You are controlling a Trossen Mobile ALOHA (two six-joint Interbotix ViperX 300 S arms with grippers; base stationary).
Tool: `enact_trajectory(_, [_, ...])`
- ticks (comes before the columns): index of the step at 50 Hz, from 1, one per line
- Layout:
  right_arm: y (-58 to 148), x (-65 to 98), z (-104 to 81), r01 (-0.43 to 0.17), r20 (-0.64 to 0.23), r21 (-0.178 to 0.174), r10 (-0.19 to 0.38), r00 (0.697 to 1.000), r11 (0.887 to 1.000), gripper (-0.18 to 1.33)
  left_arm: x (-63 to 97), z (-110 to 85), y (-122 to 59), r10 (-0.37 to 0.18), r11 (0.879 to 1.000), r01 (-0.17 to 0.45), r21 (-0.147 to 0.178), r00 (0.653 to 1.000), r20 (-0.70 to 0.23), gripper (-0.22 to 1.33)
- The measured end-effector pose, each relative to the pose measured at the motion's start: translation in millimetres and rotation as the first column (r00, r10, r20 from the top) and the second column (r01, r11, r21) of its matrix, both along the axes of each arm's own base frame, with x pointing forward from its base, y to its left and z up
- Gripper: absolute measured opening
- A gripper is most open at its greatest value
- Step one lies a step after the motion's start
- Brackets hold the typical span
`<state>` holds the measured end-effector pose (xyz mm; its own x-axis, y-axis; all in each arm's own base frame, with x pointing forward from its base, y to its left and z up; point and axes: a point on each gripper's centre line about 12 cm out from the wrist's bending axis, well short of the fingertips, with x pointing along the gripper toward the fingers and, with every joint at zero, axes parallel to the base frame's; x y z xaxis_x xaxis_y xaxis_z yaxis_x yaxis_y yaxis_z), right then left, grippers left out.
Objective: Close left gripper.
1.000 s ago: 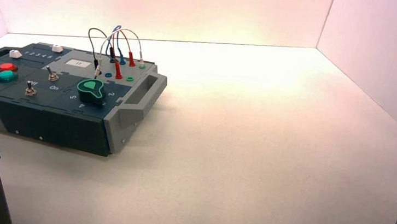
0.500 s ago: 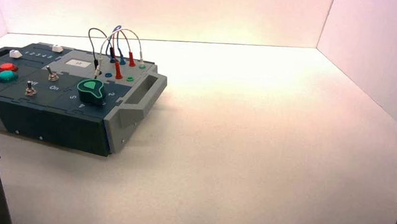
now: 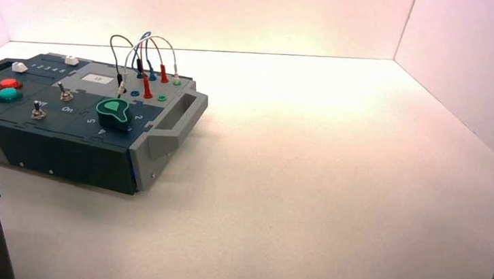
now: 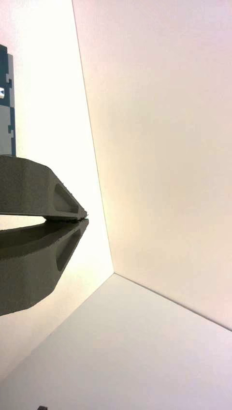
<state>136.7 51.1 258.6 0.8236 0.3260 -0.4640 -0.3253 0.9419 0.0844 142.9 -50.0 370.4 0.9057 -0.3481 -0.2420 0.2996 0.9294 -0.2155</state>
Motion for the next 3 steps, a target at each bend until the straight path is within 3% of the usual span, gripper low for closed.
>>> enact_trajectory(3, [0.0,-0.1,-0.2,0.0,-0.001,0.0,0.0,1.0,1.0,-0.14,0.0,-0.8,0.0,0.0,1.0,0.0,0.001,1.0,-0.003,-0.16])
